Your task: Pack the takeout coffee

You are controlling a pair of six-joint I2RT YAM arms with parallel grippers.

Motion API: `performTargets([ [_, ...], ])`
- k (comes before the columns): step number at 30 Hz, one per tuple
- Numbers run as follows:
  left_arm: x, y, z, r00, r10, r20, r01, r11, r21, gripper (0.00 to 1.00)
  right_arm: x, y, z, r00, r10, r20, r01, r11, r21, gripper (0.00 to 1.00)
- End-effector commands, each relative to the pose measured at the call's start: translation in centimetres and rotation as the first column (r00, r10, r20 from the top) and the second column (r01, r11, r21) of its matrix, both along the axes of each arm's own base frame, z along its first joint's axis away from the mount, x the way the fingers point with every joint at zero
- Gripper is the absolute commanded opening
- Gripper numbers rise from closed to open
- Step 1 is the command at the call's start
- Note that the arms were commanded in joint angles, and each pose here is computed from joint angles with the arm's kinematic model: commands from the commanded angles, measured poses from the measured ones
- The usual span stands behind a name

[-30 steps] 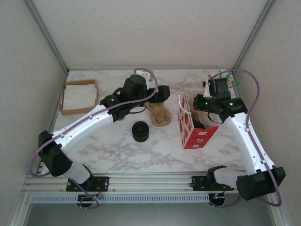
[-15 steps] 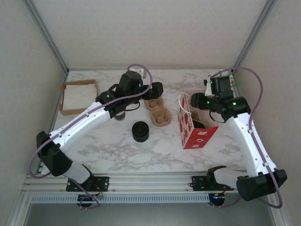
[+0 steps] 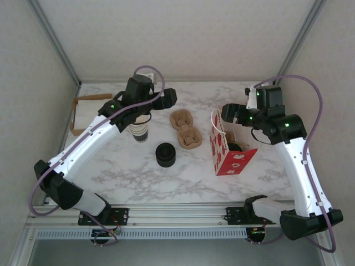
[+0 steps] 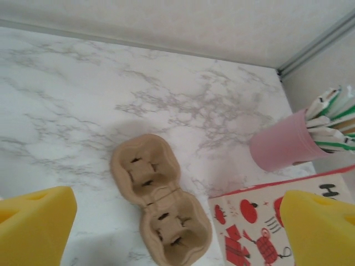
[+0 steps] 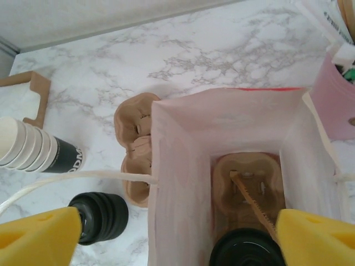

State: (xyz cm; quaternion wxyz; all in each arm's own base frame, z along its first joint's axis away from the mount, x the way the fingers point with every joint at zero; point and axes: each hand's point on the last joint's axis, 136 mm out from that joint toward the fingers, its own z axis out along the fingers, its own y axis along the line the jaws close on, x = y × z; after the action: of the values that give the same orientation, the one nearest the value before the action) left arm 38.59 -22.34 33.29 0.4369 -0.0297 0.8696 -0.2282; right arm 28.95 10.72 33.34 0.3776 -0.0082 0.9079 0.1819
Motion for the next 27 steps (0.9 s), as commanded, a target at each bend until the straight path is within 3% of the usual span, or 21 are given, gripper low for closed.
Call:
performTargets([
  [1,0.2,2.3,-0.1,0.999,0.036,-0.036,-0.032,0.996,0.085,0.9,-1.2,0.1,2.4,0.999,0.023,0.048,-0.025,0.999,0.032,0.98],
  [9,1.7,5.9,-3.6,0.982,0.138,-0.131,-0.109,0.971,0.211,0.72,-1.8,-0.3,2.9,0.998,0.013,0.061,-0.015,1.0,0.023,0.99],
  [19,2.6,8.4,-7.6,0.955,0.197,-0.221,-0.123,0.943,0.308,0.61,-1.9,-0.8,2.2,0.999,-0.005,0.047,0.005,1.0,0.001,0.99],
  [27,2.7,10.2,-9.8,0.935,0.233,-0.267,-0.135,0.931,0.339,0.6,-1.9,-0.8,1.6,0.999,0.0,0.039,0.0,1.0,-0.005,0.99],
])
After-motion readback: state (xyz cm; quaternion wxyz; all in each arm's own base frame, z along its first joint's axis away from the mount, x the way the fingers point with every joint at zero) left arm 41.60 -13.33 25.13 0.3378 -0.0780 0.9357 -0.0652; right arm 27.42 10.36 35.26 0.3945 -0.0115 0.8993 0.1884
